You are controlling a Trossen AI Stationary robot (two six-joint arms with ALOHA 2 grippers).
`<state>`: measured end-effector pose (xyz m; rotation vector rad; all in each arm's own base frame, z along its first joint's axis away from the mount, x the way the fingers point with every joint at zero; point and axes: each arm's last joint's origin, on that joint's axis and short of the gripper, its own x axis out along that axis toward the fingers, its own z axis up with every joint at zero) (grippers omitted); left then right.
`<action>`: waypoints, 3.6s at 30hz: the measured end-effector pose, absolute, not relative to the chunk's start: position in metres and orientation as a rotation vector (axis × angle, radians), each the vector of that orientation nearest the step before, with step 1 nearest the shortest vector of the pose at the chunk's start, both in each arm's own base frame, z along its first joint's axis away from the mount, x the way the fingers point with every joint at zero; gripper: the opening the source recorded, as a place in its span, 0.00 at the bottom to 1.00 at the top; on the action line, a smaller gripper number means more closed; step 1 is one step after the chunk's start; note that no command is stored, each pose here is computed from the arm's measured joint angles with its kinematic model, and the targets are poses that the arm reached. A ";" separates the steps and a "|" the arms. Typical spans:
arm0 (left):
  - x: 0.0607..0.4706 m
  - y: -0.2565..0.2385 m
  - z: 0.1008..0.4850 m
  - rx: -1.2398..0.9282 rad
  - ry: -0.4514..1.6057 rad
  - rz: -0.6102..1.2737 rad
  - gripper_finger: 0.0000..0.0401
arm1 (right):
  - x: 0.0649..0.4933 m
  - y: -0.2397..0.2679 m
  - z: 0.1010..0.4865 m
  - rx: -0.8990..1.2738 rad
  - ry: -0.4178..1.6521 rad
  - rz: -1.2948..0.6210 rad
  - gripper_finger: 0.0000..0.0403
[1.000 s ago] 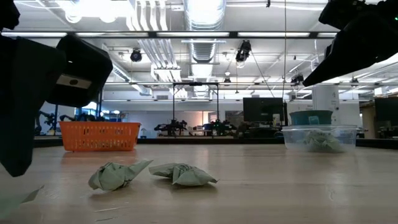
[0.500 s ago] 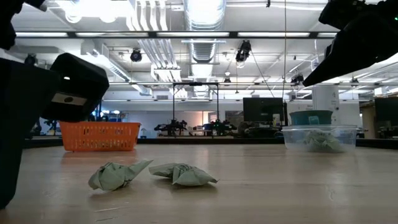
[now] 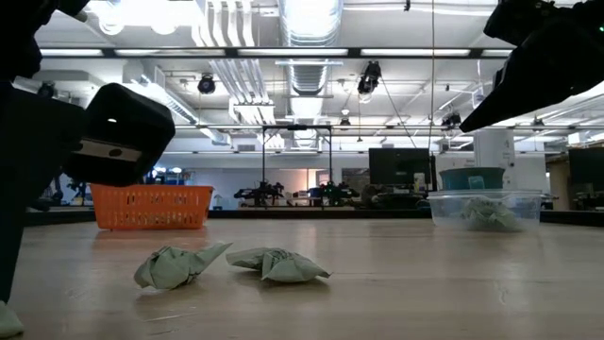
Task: Pick and place items into bin
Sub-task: Put the stevia packet into the orange bin
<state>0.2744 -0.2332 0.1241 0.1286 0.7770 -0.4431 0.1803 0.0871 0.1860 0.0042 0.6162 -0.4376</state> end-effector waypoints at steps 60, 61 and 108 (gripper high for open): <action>0.261 -0.251 0.145 0.104 0.667 -0.486 0.65 | 0.179 0.086 0.180 0.024 0.624 -0.425 0.27; 0.262 -0.251 0.142 0.104 0.673 -0.490 0.65 | 0.179 0.087 0.180 0.024 0.624 -0.424 0.27; 0.281 -0.228 0.124 0.111 0.753 -0.427 0.22 | 0.178 0.086 0.177 0.026 0.626 -0.420 0.21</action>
